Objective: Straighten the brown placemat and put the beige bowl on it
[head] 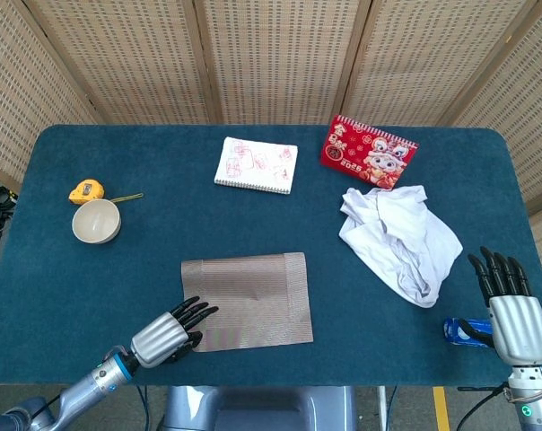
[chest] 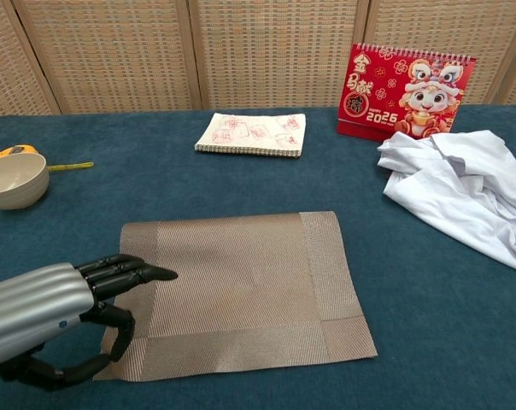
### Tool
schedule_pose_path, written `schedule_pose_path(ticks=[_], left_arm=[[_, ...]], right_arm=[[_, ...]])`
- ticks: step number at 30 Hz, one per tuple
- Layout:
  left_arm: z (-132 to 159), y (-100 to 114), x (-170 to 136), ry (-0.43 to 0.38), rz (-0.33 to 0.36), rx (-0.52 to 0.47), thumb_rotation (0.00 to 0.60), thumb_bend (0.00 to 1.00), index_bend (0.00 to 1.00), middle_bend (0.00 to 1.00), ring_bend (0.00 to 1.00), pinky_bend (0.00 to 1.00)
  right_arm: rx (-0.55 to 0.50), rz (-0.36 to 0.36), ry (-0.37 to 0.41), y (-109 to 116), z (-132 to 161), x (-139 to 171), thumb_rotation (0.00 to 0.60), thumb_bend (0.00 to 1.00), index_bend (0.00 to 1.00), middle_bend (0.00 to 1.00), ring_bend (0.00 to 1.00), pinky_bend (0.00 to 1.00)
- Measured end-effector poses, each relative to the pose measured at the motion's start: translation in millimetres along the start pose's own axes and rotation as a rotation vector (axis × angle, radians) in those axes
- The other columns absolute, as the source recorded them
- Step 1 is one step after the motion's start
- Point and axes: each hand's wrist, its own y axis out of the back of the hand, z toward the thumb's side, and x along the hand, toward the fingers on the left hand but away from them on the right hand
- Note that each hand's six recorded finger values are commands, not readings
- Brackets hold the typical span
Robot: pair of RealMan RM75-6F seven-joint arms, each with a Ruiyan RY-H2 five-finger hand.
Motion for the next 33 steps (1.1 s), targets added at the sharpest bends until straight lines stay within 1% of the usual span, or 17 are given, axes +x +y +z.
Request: schedule_pose_path(ticks=[4, 7, 8, 10, 11, 14, 18, 20, 24, 25, 27, 29, 30, 31, 32, 33], left_arm=[[-11, 23, 12, 0.033, 0.073, -0.015, 0.600, 0.59, 0.72, 0.00, 0.00, 0.00], [-30, 59, 31, 0.088, 0.166, -0.042, 0.600, 0.59, 0.72, 0.00, 0.00, 0.00], [-40, 76, 40, 0.122, 0.205, -0.057, 0.600, 0.59, 0.73, 0.00, 0.00, 0.00], [-58, 99, 51, 0.179, 0.254, -0.081, 0.600, 0.59, 0.73, 0.00, 0.00, 0.00], [-69, 112, 57, 0.219, 0.277, -0.103, 0.600, 0.59, 0.73, 0.00, 0.00, 0.00], [-100, 138, 71, 0.332, 0.323, -0.169, 0.600, 0.59, 0.73, 0.00, 0.00, 0.00], [-135, 163, 89, 0.460, 0.358, -0.263, 0.600, 0.59, 0.73, 0.00, 0.00, 0.00], [-151, 171, 100, 0.515, 0.360, -0.305, 0.600, 0.59, 0.74, 0.00, 0.00, 0.00], [-173, 177, 119, 0.596, 0.369, -0.368, 0.600, 0.62, 0.74, 0.00, 0.00, 0.00], [-176, 178, 123, 0.608, 0.372, -0.371, 0.600, 0.61, 0.71, 0.00, 0.00, 0.00], [-182, 179, 132, 0.630, 0.379, -0.376, 0.600, 0.60, 0.58, 0.00, 0.00, 0.00], [-185, 178, 141, 0.648, 0.380, -0.388, 0.600, 0.59, 0.40, 0.00, 0.00, 0.00], [-186, 178, 144, 0.655, 0.380, -0.396, 0.600, 0.59, 0.33, 0.00, 0.00, 0.00], [-188, 177, 147, 0.663, 0.381, -0.404, 0.600, 0.57, 0.21, 0.00, 0.00, 0.00], [-190, 176, 149, 0.675, 0.384, -0.412, 0.600, 0.52, 0.10, 0.00, 0.00, 0.00], [-192, 176, 150, 0.686, 0.388, -0.415, 0.600, 0.46, 0.04, 0.00, 0.00, 0.00]], right_arm=[[0.004, 0.001, 0.004, -1, 1, 0, 0.600, 0.00, 0.00, 0.00, 0.00, 0.00], [0.010, 0.001, 0.005, -2, 2, 1, 0.600, 0.00, 0.00, 0.00, 0.00, 0.00], [0.010, 0.000, 0.004, -2, 2, 1, 0.600, 0.00, 0.00, 0.00, 0.00, 0.00], [0.014, -0.001, -0.001, -2, 1, 0, 0.600, 0.00, 0.00, 0.00, 0.00, 0.00], [0.015, -0.001, -0.003, -2, 0, 0, 0.600, 0.00, 0.00, 0.00, 0.00, 0.00], [0.020, -0.002, -0.010, -3, -1, -1, 0.600, 0.00, 0.00, 0.00, 0.00, 0.00], [0.027, 0.002, -0.018, -4, -3, -3, 0.600, 0.00, 0.00, 0.00, 0.00, 0.00], [0.030, 0.003, -0.019, -5, -4, -4, 0.600, 0.00, 0.00, 0.00, 0.00, 0.00], [0.028, 0.003, -0.026, -7, -6, -7, 0.600, 0.00, 0.00, 0.00, 0.00, 0.00], [0.027, 0.002, -0.027, -7, -6, -8, 0.600, 0.00, 0.00, 0.00, 0.00, 0.00], [0.026, 0.000, -0.029, -7, -7, -9, 0.600, 0.00, 0.00, 0.00, 0.00, 0.00], [0.026, -0.003, -0.033, -6, -8, -10, 0.600, 0.00, 0.00, 0.00, 0.00, 0.00], [0.026, -0.004, -0.037, -6, -9, -11, 0.600, 0.00, 0.00, 0.00, 0.00, 0.00], [0.027, -0.004, -0.040, -7, -10, -12, 0.600, 0.00, 0.00, 0.00, 0.00, 0.00], [0.029, -0.003, -0.043, -7, -11, -12, 0.600, 0.00, 0.00, 0.00, 0.00, 0.00], [0.030, 0.000, -0.047, -8, -12, -13, 0.600, 0.00, 0.00, 0.00, 0.00, 0.00]])
